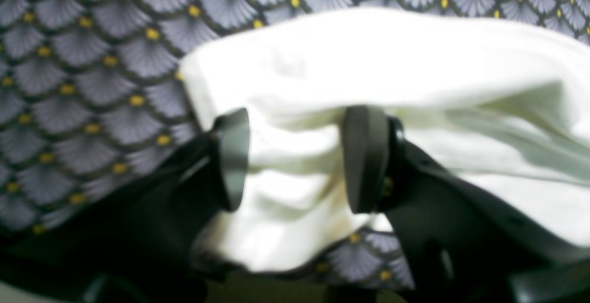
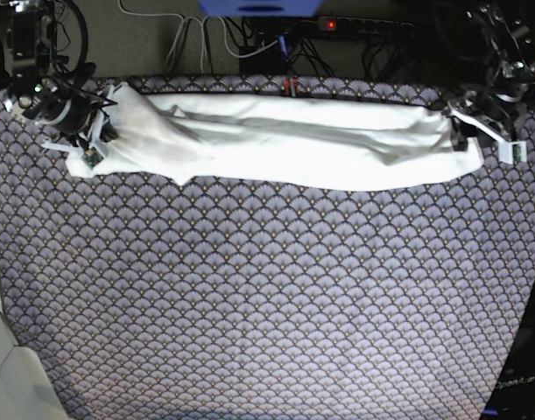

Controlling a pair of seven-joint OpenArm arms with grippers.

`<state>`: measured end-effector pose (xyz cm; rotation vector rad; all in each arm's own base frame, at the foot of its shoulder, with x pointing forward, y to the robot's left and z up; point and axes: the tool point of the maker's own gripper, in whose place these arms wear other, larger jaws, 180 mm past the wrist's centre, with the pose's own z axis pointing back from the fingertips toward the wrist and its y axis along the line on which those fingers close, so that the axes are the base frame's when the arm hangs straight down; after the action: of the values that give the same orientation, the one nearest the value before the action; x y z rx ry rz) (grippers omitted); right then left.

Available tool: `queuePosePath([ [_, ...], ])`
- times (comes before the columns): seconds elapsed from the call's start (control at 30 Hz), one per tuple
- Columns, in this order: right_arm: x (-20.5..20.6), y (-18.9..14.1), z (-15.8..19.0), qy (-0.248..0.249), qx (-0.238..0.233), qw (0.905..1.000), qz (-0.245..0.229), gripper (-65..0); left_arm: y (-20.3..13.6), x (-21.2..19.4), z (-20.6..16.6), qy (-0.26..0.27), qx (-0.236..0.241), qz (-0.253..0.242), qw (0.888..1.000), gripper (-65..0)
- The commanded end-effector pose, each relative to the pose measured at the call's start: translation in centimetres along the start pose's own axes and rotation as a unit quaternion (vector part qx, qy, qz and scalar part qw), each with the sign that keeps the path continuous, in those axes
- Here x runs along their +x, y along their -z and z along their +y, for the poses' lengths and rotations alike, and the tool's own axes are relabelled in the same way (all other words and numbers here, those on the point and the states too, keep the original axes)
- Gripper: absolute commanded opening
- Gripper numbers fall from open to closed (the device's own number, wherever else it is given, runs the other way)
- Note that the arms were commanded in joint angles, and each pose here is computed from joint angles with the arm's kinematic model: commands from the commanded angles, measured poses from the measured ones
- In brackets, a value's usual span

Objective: Fold the T-shirt properly
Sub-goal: 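Regrasp the strip end with the left gripper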

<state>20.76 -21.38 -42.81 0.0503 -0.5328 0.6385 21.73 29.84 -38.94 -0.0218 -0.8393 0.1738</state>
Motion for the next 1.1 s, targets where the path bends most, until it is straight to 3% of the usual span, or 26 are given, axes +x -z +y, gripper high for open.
queuePosePath([
  [0.0, -0.3, 0.1, 0.5, -0.006, 0.011, 0.9999, 0.009, -65.0, -0.2, 1.0, 0.6, 0.004, 0.005, -0.016, 1.000, -32.6],
  [0.33, 0.2, 0.1, 0.1, -0.007, 0.006, 0.9999, 0.005, -65.0, 1.7, -0.4, 1.5, -0.025, 0.004, 0.006, 1.000, -32.6],
  [0.53, 0.3, 0.1, 0.0, -0.008, 0.005, 1.0000, 0.003, -65.0, 2.8, -0.4, -1.1, -0.011, -0.028, 0.013, 0.999, -32.6],
  [0.77, 0.3, 0.1, -0.1, -0.009, 0.005, 0.9999, 0.004, -65.0, 3.2, -0.2, -1.7, -0.015, -0.033, 0.010, 0.999, -32.7],
  [0.93, 0.4, 0.1, -0.1, -0.009, 0.004, 0.9999, 0.003, -65.0, 4.3, -3.0, -0.9, -0.040, -0.031, 0.047, 0.998, -33.2],
  [1.0, 0.4, 0.1, -0.2, -0.010, 0.004, 0.9999, 0.003, -65.0, 4.5, -4.1, -0.7, -0.050, -0.031, 0.061, 0.996, -38.3],
  [1.07, 0.4, 0.1, -0.2, -0.010, 0.003, 0.9999, 0.003, -65.0, 4.6, -4.6, -0.6, -0.055, -0.031, 0.066, 0.996, -49.9],
])
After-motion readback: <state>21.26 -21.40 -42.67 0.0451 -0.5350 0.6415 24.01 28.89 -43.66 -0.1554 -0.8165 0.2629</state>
